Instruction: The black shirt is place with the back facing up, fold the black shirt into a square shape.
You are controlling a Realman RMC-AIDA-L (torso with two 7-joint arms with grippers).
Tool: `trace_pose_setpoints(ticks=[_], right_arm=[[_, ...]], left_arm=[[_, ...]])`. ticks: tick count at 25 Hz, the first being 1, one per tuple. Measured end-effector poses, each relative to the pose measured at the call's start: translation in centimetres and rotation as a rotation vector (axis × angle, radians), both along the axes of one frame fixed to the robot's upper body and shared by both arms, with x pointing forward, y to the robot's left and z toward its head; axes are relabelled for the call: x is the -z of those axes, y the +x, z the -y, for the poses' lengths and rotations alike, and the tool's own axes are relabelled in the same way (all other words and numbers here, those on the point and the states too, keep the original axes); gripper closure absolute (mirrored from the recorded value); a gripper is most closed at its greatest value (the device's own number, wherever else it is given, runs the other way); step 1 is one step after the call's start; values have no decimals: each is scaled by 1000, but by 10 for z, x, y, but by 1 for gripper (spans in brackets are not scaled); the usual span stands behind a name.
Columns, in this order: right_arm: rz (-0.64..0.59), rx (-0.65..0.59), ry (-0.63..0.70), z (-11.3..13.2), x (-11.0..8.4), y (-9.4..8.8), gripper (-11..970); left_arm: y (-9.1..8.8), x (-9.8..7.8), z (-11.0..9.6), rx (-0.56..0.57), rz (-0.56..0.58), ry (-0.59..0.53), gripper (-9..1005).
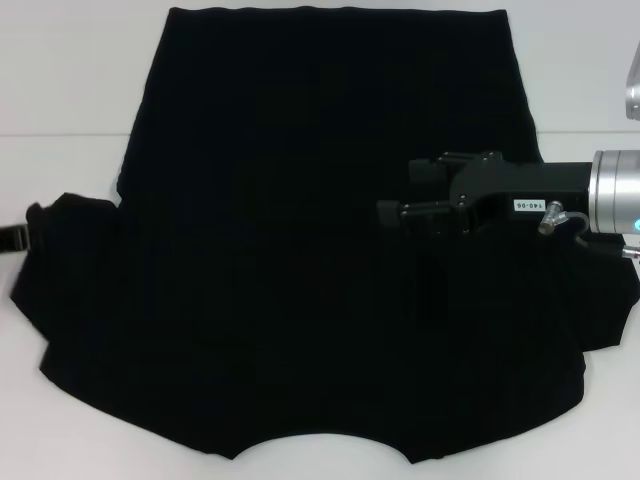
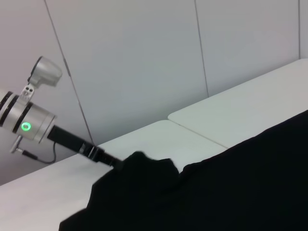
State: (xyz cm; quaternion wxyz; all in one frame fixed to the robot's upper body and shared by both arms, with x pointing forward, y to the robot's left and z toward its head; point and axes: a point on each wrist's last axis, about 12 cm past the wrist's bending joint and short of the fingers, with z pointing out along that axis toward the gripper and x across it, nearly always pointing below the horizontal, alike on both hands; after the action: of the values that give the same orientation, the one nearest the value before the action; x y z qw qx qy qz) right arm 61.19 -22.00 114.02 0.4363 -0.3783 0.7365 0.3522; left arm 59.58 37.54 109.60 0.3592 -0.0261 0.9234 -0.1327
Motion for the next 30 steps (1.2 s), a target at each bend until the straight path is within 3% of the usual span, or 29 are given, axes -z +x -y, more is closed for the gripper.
trace_pose_setpoints(ticks=[9,17,25,27,30], right_arm=[[-19,18,2,5,6,-4,28],[-31,20,4,8,9,-7,29],[-32,23,3,10,9,-8,31],[-34,24,3,11,10,-8,32],[-37,26,3,12,11,-9,32]], left_arm=[[17,-12,1,-19,56,35,941],[14,-13,6,14,42,5,924],[-1,-32,26,207,152,-220,908],[-3,-31,48,315,155,-277,904],[-2,-25,68,380,133,-281,897]])
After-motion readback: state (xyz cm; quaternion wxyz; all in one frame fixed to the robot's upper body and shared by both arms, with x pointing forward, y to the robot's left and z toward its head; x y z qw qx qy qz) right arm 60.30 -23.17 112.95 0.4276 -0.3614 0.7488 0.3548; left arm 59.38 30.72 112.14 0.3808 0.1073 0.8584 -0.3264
